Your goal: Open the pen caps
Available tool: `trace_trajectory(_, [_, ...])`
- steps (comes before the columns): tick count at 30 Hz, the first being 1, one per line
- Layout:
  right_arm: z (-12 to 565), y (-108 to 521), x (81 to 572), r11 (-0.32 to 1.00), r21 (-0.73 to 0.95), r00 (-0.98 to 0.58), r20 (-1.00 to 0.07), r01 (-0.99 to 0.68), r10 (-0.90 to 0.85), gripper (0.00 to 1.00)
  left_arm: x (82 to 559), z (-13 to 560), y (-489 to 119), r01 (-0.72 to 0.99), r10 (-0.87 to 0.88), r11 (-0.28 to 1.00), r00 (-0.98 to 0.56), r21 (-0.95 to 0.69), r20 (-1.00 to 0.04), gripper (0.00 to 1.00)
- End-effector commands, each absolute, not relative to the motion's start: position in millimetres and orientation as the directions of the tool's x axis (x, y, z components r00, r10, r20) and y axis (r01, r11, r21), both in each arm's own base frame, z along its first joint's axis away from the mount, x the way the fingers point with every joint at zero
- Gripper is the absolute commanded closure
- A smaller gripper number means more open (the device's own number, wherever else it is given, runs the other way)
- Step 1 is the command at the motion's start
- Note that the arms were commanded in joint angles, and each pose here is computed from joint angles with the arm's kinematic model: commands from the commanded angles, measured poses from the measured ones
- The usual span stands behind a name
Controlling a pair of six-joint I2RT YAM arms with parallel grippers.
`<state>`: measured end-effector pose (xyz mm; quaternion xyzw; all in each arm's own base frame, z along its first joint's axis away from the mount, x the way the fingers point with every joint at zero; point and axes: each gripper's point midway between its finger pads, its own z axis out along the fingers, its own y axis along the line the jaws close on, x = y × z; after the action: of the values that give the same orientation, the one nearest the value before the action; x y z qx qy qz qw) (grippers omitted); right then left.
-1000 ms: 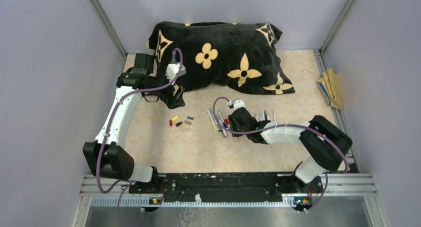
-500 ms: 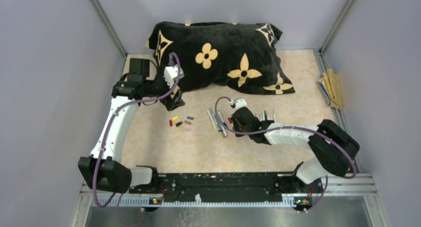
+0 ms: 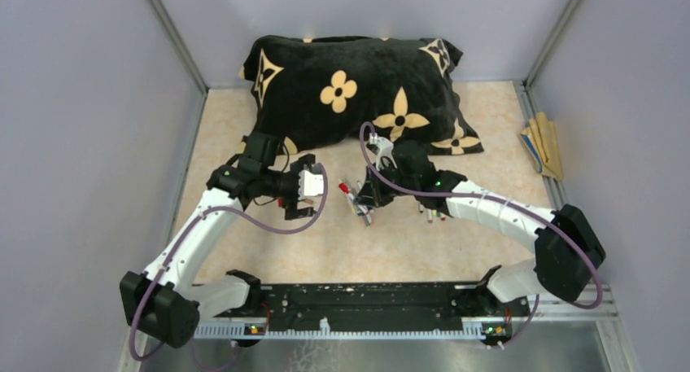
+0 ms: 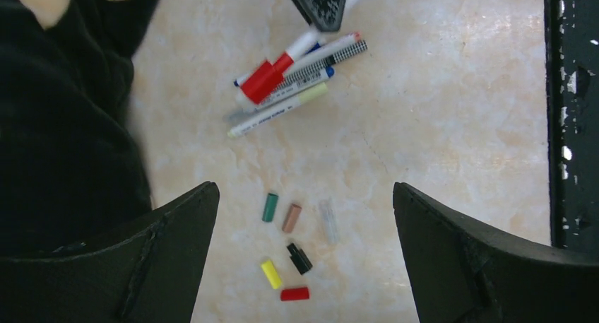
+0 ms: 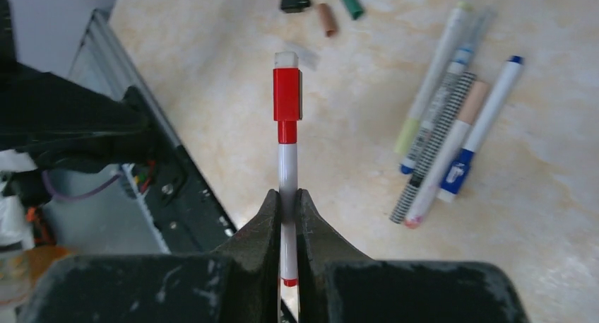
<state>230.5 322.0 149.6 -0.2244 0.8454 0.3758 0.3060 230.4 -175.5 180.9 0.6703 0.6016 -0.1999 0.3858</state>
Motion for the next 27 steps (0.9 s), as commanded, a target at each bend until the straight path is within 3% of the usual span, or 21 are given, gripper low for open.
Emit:
trace_trajectory(1, [181.6,348.6,197.1,0.405,0.639,-0.748,-0.627,-0.654,-0.218,1.00,242.2,203.2,-196.5,0.879,0.628,-0.114,0.426,0.464,-0.652,0.01])
trace_trajectory(6, [186.5,359.1,187.8,0.331,0.689,-0.765,-0.587,-0.645,-0.266,1.00,236.3,194.1,-207.7,0.863,0.643,-0.215,0.478,0.458,-0.599,0.07])
trace_trajectory(16, [192.7,366.7,184.3,0.279,0.723,-0.774,-0.568,-0.632,-0.281,1.00,213.1,165.2,-200.4,0.819,0.669,-0.373,0.563,0.436,-0.485,0.30])
trace_trajectory(27, [199.4,376.7,186.3,0.241,0.760,-0.795,-0.549,-0.603,-0.259,1.00,211.4,161.2,-201.9,0.795,0.673,-0.388,0.590,0.466,-0.446,0.52])
